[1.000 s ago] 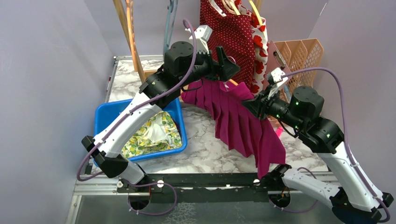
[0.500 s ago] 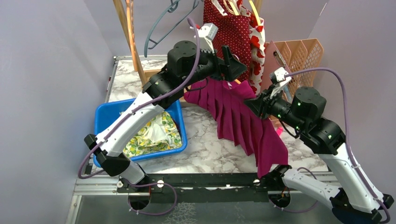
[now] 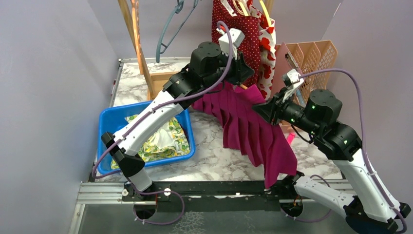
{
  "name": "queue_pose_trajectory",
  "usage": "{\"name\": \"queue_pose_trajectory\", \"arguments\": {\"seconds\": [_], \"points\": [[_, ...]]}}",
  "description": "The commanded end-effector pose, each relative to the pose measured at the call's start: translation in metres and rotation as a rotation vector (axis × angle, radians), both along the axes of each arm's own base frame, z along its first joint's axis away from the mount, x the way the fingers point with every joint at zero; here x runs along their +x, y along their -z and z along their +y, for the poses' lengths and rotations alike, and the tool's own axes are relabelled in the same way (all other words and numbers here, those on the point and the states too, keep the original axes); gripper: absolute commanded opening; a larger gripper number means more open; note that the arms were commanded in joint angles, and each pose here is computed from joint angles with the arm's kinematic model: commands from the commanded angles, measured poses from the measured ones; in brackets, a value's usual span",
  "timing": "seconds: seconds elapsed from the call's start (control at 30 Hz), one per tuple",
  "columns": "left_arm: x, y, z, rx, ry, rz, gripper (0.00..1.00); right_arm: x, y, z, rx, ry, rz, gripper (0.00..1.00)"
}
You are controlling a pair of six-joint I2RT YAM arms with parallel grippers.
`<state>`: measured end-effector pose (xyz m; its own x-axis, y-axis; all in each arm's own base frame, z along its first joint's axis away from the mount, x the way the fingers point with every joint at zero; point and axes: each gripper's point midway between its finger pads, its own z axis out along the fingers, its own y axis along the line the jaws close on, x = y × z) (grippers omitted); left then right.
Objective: Remove the skirt from the hanger
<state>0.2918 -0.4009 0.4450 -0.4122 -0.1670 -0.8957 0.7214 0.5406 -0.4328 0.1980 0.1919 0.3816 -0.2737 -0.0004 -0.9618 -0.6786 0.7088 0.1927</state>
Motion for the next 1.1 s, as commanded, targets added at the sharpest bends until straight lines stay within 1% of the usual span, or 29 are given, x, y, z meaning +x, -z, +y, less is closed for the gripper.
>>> {"name": "queue_pose_trajectory", "arguments": {"seconds": [0.0, 0.13, 0.17, 0.23, 0.33, 0.4, 0.53, 0.63, 0.77, 0.8, 0.87, 0.97, 1.03, 1.07], "points": [[-0.004, -0.048, 0.0, -0.12, -0.001, -0.065, 0.0, -0.023, -0.046, 0.013, 0.132, -0.114, -0.043, 0.09], [-0.023, -0.059, -0.001, -0.143, 0.129, -0.141, 0.0, -0.029, -0.044, 0.005, 0.127, -0.07, 0.068, 0.45], [-0.03, -0.061, -0.001, -0.15, 0.169, -0.164, 0.0, -0.031, -0.05, 0.002, 0.131, -0.062, 0.067, 0.52], [-0.034, -0.062, 0.005, -0.163, 0.199, -0.194, 0.0, -0.037, -0.067, -0.004, 0.146, -0.06, 0.036, 0.66], [-0.032, -0.063, 0.015, -0.187, 0.212, -0.2, 0.0, -0.04, -0.09, -0.012, 0.157, -0.038, -0.007, 0.81], [-0.033, -0.066, 0.019, -0.202, 0.242, -0.219, 0.0, -0.038, -0.099, -0.021, 0.153, 0.004, -0.018, 0.85], [-0.035, -0.069, 0.021, -0.241, 0.292, -0.241, 0.0, -0.032, -0.101, -0.034, 0.16, 0.1, 0.004, 0.87], [-0.047, -0.078, 0.023, -0.3, 0.393, -0.291, 0.0, -0.028, -0.098, -0.039, 0.215, 0.171, 0.071, 0.86], [-0.061, -0.079, 0.02, -0.288, 0.504, -0.338, 0.0, -0.018, -0.084, -0.052, 0.26, 0.321, 0.179, 0.59], [-0.063, -0.078, 0.021, -0.282, 0.519, -0.353, 0.0, -0.015, -0.079, -0.052, 0.249, 0.332, 0.189, 0.57], [-0.067, -0.077, 0.022, -0.272, 0.539, -0.383, 0.0, -0.011, -0.075, -0.049, 0.224, 0.334, 0.205, 0.55], [-0.068, -0.082, 0.025, -0.255, 0.532, -0.443, 0.0, -0.013, -0.075, -0.04, 0.206, 0.284, 0.212, 0.49], [-0.061, -0.089, 0.028, -0.26, 0.473, -0.475, 0.0, -0.018, -0.068, -0.024, 0.178, 0.185, 0.229, 0.44], [-0.055, -0.092, 0.028, -0.273, 0.435, -0.48, 0.0, -0.025, -0.063, -0.01, 0.164, 0.088, 0.239, 0.4]]}}
